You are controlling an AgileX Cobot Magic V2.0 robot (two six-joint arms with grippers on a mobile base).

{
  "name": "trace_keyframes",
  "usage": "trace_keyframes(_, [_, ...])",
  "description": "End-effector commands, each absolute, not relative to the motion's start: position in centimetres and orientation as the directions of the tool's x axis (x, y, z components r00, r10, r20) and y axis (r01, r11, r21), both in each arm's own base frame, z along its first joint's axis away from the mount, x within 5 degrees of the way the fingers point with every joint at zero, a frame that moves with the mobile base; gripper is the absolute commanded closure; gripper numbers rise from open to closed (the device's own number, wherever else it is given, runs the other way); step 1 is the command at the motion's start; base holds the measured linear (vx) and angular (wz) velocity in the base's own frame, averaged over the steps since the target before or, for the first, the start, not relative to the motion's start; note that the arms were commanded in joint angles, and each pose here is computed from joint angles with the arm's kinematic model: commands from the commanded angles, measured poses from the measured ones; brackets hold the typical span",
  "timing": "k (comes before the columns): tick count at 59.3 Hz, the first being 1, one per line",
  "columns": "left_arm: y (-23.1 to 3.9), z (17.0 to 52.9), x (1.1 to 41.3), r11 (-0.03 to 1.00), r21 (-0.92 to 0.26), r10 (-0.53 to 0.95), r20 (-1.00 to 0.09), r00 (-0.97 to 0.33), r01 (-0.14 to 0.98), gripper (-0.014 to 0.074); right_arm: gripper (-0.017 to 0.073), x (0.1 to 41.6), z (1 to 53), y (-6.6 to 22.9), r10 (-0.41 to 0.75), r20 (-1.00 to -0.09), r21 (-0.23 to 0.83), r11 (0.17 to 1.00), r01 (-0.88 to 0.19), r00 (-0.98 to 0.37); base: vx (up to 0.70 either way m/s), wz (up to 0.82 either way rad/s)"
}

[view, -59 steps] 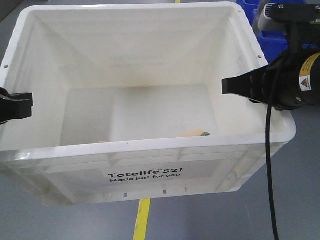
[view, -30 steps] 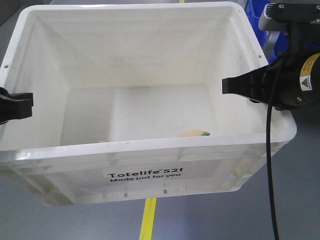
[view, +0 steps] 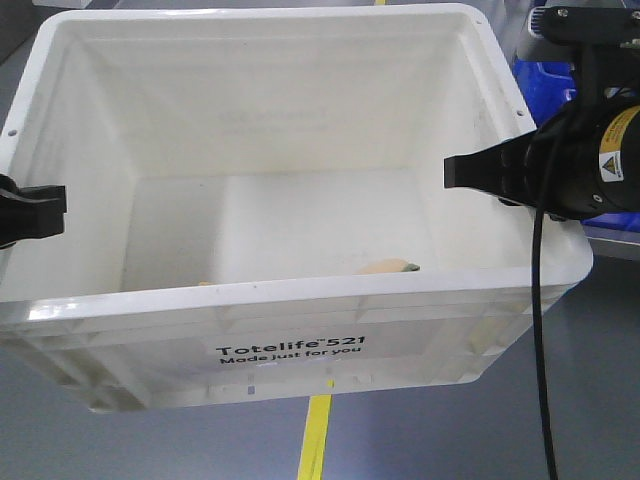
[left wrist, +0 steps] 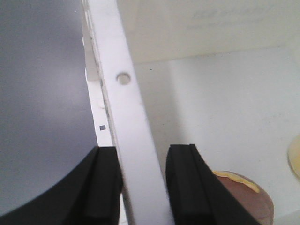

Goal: Place moving items into box and shelve

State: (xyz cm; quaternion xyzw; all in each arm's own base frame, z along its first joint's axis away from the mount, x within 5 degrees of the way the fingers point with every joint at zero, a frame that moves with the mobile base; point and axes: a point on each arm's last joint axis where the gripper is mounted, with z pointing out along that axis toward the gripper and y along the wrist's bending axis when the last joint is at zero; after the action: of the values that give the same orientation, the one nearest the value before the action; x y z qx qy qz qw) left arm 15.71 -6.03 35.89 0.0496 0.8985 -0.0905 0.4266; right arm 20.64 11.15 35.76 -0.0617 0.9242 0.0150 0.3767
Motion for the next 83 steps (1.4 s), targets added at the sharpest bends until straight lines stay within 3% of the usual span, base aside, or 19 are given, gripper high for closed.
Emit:
trace_keyframes(1, [-6.62,39.41,15.74,0.951,-0.162,-0.037,-0.905,-0.423,0.263,0.0579,0.0461,20.96,38.47,11.21,-0.117,-0.821,-0.015,0.983,-0.183,-0.559,0.41,0.05])
trace_keyframes(83, [-6.62,39.41,15.74,0.951,-0.162,-0.037,-0.905,-0.423,0.263,0.0579,0.0461,20.96,38.47,11.21,-0.117,-0.821,-0.015,0.983,-0.183,-0.559,0.42,-0.03])
